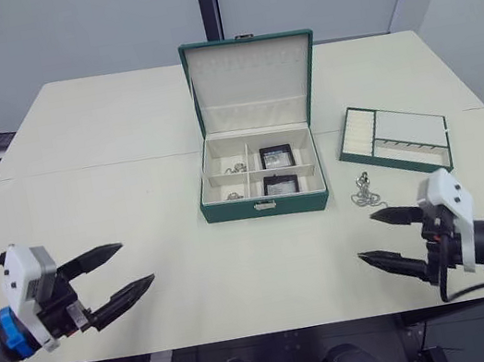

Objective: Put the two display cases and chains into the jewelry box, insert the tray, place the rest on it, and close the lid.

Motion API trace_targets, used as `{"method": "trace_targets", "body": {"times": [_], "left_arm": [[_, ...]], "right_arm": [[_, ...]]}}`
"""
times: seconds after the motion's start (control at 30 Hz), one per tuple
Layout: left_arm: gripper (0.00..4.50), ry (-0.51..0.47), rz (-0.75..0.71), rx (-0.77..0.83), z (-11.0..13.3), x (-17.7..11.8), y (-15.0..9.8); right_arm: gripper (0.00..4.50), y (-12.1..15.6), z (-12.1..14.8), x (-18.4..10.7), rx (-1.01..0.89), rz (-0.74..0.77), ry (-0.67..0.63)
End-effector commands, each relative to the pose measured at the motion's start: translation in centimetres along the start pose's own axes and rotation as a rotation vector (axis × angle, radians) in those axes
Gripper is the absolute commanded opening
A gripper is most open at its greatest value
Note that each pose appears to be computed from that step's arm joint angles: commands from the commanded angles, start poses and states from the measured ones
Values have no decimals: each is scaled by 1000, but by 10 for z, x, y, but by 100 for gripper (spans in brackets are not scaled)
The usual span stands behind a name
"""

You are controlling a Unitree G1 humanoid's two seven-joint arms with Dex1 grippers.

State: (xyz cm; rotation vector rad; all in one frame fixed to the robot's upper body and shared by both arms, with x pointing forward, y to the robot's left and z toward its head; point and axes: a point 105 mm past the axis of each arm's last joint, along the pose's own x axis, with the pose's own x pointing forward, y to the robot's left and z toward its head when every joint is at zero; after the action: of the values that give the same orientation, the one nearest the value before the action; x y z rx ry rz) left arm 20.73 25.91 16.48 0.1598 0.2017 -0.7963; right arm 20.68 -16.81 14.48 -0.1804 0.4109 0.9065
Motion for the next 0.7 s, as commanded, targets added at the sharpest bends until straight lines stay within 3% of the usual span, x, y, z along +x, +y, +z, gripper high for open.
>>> {"method": "trace_targets", "body": {"times": [0.03,0.47,0.7], "left_arm": [[450,-33,7,35,7,-13,-2],[450,-39,-27,73,28,1,-9],[450,-103,-200,118,71,41,-27]], "right_arm": [[445,6,-4,-14,-62,-28,6],[445,-3,-3,-12,-74,-18,-5],[445,-18,15,-6,-76,30,-18]]}}
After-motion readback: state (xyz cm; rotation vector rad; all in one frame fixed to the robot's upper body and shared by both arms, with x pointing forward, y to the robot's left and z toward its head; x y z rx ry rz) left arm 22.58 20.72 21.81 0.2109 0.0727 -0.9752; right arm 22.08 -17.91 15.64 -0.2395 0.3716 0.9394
